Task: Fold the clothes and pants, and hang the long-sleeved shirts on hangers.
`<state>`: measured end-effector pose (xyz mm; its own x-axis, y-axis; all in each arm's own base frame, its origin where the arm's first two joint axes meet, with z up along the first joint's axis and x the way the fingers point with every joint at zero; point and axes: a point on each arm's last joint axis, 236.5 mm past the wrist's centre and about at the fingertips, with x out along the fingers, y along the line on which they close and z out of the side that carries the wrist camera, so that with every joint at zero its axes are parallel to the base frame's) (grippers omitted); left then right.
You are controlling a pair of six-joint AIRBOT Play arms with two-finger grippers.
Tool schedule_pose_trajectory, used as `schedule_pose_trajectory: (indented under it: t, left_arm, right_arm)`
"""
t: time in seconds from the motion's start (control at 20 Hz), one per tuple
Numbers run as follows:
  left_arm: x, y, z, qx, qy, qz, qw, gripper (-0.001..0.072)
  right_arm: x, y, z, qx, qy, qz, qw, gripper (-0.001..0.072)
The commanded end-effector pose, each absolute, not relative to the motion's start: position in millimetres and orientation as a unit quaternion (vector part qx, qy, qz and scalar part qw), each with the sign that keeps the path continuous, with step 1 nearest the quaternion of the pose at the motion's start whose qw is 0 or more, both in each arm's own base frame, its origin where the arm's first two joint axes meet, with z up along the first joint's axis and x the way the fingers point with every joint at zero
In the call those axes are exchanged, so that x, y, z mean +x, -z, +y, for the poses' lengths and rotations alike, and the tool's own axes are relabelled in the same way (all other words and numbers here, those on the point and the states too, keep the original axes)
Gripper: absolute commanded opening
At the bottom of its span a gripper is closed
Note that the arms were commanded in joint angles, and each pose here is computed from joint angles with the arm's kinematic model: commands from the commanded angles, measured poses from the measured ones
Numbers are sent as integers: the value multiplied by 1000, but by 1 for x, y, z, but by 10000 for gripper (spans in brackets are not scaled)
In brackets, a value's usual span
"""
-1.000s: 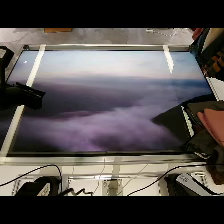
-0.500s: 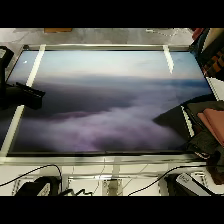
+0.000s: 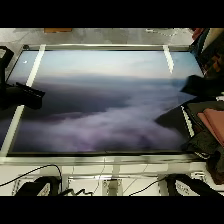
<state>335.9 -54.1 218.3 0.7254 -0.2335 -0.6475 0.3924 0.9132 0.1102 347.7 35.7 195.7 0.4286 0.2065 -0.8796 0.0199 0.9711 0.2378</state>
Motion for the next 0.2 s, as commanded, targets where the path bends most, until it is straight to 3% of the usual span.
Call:
schedule_pose_trajectory:
  t: [0.0,0.15]
  left_arm:
    - [336,-219,-54,121,170,329,921,219]
    - [336,-219,-54,121,170,329,921,219]
  right_arm:
    - [345,-199,112,9,-138,511,848,24]
    - [345,-198,121,25,-113,512,851,24]
